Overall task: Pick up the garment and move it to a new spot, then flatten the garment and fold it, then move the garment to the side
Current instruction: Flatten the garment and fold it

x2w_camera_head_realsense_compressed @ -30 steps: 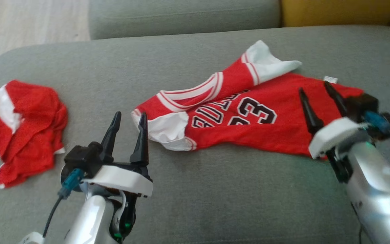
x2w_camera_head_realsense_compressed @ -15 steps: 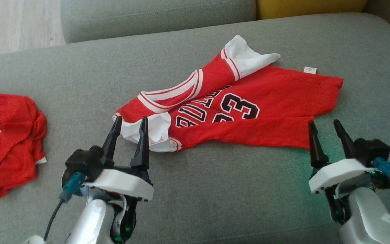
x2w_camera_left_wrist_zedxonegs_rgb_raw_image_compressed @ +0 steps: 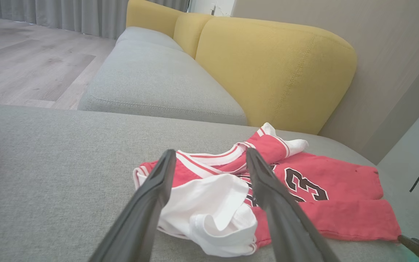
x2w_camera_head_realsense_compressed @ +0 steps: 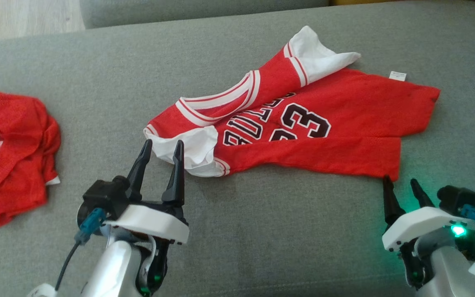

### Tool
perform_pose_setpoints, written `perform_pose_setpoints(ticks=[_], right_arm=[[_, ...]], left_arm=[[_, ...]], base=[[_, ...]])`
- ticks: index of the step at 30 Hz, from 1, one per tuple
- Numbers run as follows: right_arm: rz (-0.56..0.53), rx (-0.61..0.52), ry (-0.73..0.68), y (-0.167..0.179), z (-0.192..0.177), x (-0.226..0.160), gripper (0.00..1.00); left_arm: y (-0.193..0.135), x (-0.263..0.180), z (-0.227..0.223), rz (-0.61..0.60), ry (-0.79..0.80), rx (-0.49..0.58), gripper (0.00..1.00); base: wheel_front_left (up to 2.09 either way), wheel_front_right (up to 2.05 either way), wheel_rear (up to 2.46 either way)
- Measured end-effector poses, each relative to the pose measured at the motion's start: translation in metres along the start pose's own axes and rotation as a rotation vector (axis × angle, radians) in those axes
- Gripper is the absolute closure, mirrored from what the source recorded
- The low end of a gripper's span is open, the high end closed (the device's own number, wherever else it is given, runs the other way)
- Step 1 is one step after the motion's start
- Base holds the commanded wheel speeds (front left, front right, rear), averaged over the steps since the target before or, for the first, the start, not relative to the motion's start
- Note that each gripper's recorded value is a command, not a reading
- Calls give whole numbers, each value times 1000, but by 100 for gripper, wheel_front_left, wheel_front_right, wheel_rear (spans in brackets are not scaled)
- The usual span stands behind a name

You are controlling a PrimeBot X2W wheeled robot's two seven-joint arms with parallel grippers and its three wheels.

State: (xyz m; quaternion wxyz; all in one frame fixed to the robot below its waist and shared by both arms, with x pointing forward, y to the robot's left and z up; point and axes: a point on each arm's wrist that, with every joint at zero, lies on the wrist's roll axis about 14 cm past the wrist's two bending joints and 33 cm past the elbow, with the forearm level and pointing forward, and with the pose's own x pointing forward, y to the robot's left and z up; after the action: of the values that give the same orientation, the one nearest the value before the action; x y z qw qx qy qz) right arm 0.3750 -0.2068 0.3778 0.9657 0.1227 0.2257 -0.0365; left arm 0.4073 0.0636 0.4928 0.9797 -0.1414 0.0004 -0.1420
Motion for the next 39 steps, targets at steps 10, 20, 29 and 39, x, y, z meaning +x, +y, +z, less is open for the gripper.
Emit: perform_pose_setpoints(ticks=[10,20,29,39], right_arm=[[32,46,50,15,-9,19,0],[37,14,40,16,-5,18,100],[19,13,44,5,-12,-5,100],[52,18,39,16,-11,-8,100]], left_arm=[[6,8,1,6,-6,10,0],[5,9,2,1,-9,22,0],[-18,16,-19,-91,58,130,0],[-45,41,-51,-232,241,414,0]], base=[[0,0,0],[0,0,0],[0,0,0],[0,0,0]])
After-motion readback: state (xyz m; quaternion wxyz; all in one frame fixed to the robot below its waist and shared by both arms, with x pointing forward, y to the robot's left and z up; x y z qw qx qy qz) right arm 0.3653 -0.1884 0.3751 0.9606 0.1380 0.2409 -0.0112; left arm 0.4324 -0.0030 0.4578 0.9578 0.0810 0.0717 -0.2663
